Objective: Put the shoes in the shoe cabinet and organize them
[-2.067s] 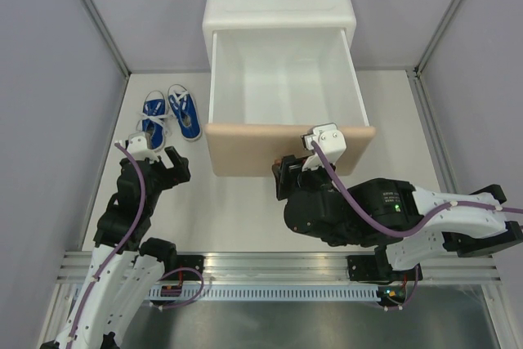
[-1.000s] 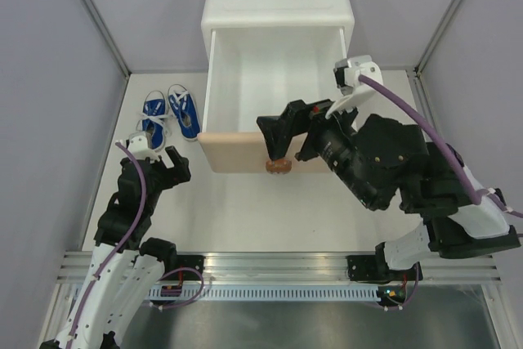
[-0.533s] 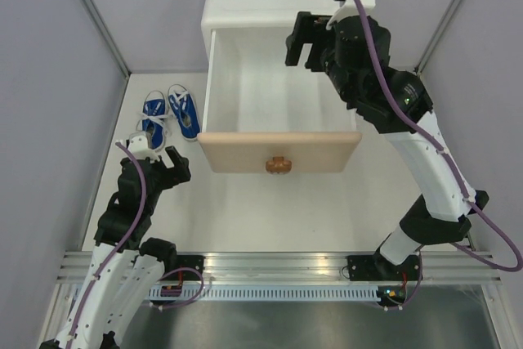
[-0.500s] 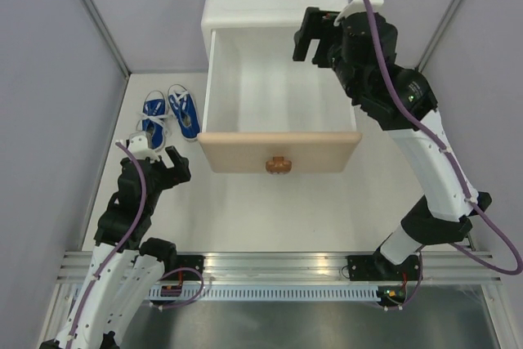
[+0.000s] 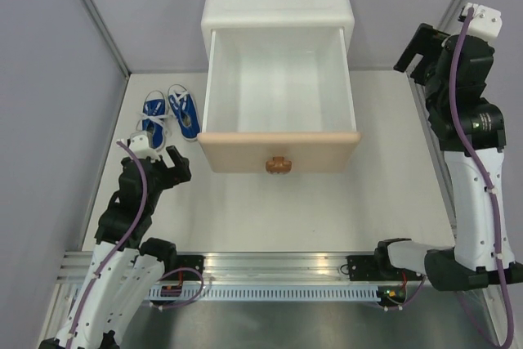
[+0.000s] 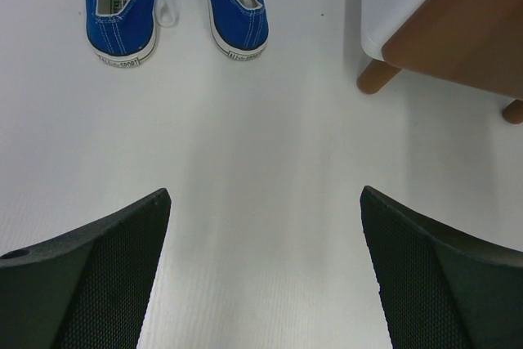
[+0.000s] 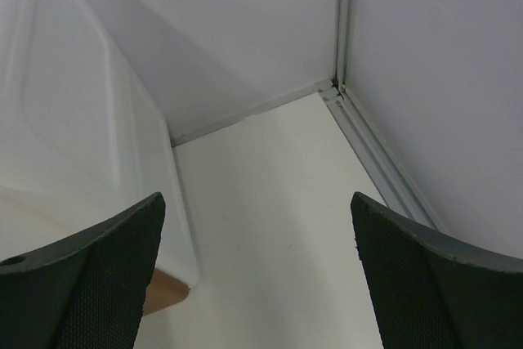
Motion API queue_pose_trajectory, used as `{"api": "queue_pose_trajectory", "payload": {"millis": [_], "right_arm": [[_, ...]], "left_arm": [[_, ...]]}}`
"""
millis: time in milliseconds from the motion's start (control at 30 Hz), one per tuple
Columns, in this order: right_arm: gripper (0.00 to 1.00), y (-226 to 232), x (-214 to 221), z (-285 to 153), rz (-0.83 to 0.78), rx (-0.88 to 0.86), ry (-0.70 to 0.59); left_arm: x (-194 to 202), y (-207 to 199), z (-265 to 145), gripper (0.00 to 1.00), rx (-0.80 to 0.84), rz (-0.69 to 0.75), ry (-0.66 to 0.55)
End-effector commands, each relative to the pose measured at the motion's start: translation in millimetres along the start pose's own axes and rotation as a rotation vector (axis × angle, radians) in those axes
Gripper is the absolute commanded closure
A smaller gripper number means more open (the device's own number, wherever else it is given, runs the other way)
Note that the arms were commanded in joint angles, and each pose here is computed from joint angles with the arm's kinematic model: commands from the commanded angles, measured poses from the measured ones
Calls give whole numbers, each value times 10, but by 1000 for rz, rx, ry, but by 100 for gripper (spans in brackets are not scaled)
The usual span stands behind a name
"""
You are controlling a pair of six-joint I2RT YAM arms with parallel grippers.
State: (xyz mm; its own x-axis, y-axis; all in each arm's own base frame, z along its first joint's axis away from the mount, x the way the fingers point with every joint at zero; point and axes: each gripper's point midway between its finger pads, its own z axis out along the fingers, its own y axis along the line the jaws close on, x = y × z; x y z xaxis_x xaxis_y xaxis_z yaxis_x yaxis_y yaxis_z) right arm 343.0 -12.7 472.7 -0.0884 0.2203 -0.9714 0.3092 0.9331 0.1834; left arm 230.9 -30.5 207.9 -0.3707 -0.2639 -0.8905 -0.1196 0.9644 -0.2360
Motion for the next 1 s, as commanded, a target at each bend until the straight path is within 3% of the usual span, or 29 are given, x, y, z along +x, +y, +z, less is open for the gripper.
{"api": "queue_pose_trajectory", "payload": {"millis": [0, 267, 567, 833, 967], "right_arm": [[2, -180, 276, 46, 17, 19, 48], [2, -587, 1008, -220, 55, 82, 153], [2, -519, 1637, -395, 83, -43, 229], [2, -483, 1798, -413, 95, -90, 215], [2, -482, 1886, -417, 90, -104, 221]], "left_arm": [[-63, 3, 37, 0, -1, 24, -25], [-16, 7, 93, 0, -16, 14, 2], [45, -59, 313, 2, -51, 0, 105], [-182, -73, 861, 9, -168, -38, 181], [-383, 9, 1260, 14, -201, -133, 205]]}}
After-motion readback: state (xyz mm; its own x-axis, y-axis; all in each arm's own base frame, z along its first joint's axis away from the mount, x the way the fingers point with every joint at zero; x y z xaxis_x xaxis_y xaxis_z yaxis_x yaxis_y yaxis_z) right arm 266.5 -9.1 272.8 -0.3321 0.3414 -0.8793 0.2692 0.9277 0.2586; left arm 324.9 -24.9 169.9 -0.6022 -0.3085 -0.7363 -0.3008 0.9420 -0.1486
